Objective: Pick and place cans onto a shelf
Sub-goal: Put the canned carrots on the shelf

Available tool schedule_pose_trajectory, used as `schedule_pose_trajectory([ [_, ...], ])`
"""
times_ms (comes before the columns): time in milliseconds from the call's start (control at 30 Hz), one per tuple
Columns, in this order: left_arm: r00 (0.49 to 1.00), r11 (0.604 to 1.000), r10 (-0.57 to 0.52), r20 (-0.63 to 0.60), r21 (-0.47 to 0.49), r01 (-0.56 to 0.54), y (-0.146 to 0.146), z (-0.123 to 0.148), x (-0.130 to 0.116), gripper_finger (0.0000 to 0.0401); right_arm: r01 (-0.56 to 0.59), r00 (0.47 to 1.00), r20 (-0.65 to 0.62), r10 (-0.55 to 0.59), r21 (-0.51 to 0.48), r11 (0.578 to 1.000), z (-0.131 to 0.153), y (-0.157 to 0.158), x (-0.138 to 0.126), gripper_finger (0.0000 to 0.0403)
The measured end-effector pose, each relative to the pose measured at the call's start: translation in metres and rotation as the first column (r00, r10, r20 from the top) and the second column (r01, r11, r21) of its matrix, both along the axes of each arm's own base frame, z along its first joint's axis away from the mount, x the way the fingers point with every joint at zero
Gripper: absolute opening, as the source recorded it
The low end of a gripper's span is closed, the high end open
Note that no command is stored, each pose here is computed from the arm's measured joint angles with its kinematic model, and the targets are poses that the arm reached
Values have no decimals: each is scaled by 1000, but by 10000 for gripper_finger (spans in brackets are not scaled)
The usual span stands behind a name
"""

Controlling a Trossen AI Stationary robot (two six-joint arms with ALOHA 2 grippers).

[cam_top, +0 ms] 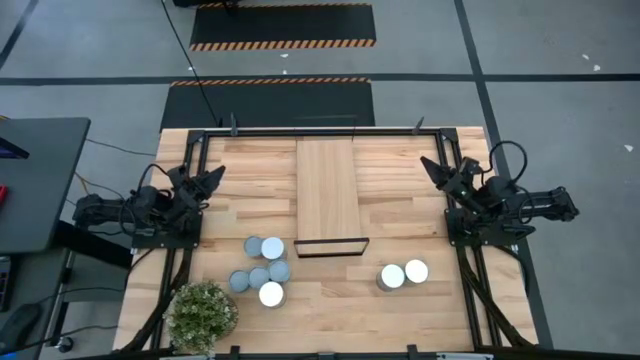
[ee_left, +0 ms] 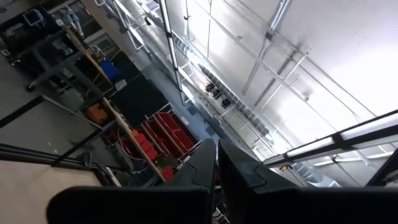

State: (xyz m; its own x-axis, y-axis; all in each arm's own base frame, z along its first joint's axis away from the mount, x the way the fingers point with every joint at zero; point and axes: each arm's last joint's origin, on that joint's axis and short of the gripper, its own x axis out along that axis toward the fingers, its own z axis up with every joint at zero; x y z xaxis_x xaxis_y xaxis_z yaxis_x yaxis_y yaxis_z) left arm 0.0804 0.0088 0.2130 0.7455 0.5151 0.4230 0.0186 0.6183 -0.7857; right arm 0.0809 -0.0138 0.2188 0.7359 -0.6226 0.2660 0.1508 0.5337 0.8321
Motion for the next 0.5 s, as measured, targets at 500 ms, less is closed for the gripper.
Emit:
schedule_pose_trajectory([
  [500, 998, 998, 56, -17, -26, -56, 1, -1, 0, 138, -257, 951, -187, 245, -41, 966, 63, 8, 5, 33],
])
